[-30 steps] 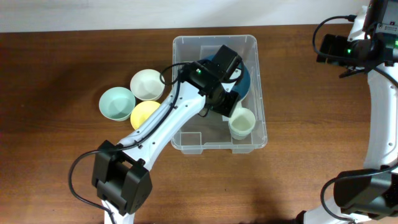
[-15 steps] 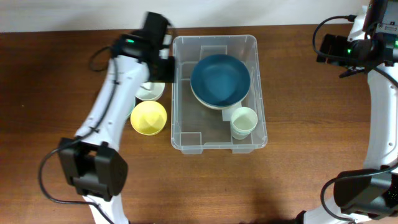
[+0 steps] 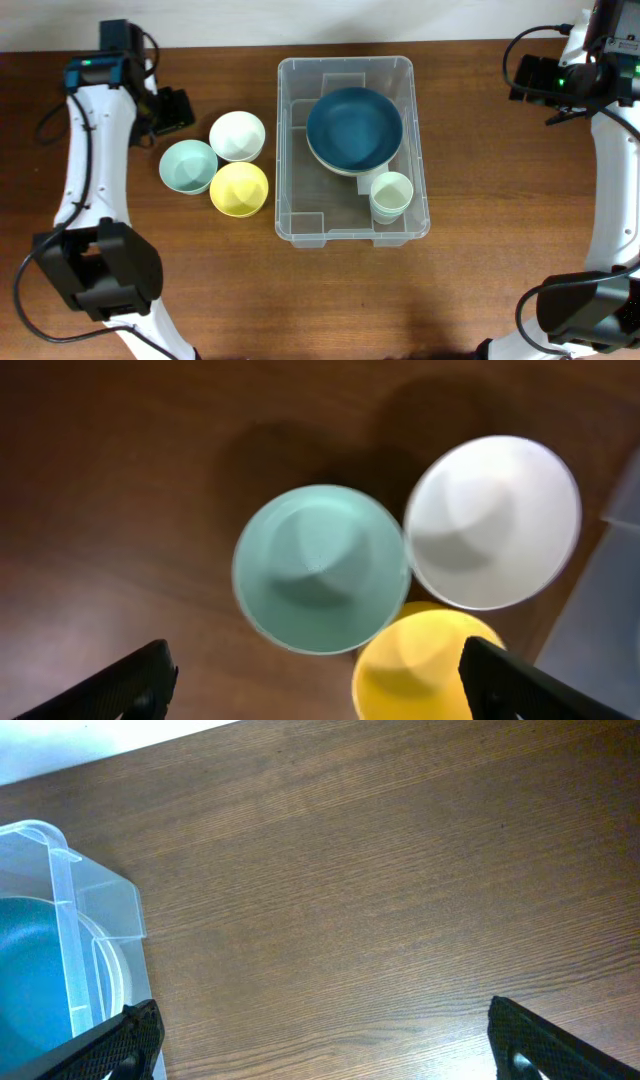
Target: Pack container
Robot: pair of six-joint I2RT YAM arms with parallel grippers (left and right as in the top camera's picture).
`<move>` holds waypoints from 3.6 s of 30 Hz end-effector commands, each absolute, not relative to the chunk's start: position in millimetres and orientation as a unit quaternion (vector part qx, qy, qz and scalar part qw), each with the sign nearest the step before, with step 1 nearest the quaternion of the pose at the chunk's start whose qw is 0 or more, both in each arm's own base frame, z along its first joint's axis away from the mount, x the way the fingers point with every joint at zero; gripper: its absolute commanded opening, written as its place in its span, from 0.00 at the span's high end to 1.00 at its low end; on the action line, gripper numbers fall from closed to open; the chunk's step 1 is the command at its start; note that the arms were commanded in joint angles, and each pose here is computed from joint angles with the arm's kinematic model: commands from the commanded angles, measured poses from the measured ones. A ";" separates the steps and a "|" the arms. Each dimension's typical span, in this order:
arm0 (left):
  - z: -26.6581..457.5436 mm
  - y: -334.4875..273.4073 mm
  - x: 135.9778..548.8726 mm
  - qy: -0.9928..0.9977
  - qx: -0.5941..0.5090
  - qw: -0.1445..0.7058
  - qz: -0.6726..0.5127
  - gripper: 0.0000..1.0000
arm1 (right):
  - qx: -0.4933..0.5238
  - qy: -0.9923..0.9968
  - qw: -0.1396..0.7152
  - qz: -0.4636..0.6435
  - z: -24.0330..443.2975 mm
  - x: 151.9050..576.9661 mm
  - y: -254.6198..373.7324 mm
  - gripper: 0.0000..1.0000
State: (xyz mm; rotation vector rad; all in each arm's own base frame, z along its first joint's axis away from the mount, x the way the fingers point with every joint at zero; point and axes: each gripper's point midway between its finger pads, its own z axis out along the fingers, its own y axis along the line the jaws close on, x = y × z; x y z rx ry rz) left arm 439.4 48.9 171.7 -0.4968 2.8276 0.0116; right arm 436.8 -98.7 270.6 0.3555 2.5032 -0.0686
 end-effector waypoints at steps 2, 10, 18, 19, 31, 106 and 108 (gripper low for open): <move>161.4 58.3 437.8 0.974 -0.193 0.120 0.008 0.07 | 0.140 0.941 0.306 -0.028 273.9 436.3 -101.0 0.01; 107.8 69.6 425.6 0.973 -0.225 0.057 0.020 0.07 | 0.140 0.941 0.306 -0.028 273.9 436.3 -101.0 0.01; 62.4 81.9 411.6 0.965 -0.262 0.016 0.021 0.07 | 0.140 0.941 0.306 -0.028 273.9 436.3 -101.0 0.01; 52.5 80.6 410.1 0.965 -0.261 0.014 0.019 0.07 | 0.140 0.941 0.306 -0.028 273.9 436.3 -101.0 0.01; 3.8 73.9 391.4 0.965 -0.262 -0.002 0.008 0.18 | 0.140 0.941 0.306 -0.028 273.9 436.3 -101.0 0.01; 189.6 -217.1 359.9 0.986 0.130 0.039 -0.094 0.97 | 0.140 0.941 0.306 -0.028 273.9 436.3 -101.1 0.01; 179.3 -217.1 355.4 0.987 0.131 0.024 -0.089 0.97 | 0.140 0.941 0.306 -0.028 273.9 436.3 -101.0 0.01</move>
